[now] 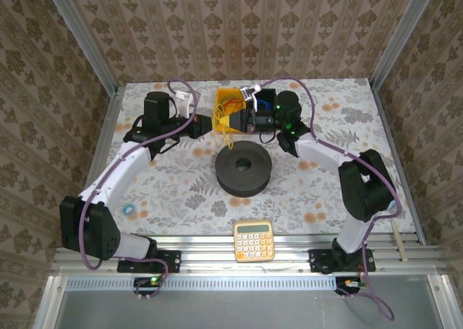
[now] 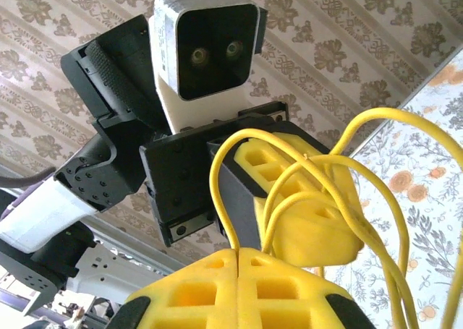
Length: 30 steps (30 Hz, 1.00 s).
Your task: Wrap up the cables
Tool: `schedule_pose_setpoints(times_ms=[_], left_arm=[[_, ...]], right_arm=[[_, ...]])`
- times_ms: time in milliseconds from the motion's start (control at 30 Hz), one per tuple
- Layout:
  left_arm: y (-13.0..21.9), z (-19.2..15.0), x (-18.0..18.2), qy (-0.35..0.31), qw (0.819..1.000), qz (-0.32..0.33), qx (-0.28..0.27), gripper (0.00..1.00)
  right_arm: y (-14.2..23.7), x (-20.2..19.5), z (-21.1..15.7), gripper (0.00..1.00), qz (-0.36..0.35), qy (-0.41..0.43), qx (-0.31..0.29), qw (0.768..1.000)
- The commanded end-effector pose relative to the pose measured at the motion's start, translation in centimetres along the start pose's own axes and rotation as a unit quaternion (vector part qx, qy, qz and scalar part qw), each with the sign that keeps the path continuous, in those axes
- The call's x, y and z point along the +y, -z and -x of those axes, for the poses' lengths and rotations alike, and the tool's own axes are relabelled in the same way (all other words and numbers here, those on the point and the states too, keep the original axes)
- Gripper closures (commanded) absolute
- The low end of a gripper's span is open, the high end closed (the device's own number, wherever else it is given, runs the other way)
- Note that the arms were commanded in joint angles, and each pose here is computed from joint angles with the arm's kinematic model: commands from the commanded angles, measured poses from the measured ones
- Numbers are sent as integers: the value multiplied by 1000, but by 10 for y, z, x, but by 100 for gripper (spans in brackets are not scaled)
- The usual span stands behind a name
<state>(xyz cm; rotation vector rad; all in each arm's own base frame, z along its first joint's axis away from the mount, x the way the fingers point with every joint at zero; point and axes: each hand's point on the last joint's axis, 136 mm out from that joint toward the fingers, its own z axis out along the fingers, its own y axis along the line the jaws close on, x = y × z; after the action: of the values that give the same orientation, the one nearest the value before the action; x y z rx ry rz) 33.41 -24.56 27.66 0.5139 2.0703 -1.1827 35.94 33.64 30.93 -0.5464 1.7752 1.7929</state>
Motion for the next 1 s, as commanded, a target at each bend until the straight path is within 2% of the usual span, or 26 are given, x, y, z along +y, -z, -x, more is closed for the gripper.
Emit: schedule_pose_setpoints(times_ms=[0,267,633,767,900,967], left_arm=[[10,6,-6,-14,1000,-6,-14,100],[50,15,18,-6,998,42,-42,100],[126,29,48,8,986,131,-99,100],[136,32,46,8,985,133,-107,100],[137,35,41,8,986,127,-112,100],[138,38,37,4,986,125,-114,100]], right_arm=[[20,20,18,100,-9,44,-18,999],[88,16,37,100,-84,66,-58,993],[171,2,33,100,-207,72,-100,970],[176,-4,28,100,-215,61,-97,970],[162,-9,22,100,-203,45,-82,975],[149,-10,15,82,-203,43,-62,976]])
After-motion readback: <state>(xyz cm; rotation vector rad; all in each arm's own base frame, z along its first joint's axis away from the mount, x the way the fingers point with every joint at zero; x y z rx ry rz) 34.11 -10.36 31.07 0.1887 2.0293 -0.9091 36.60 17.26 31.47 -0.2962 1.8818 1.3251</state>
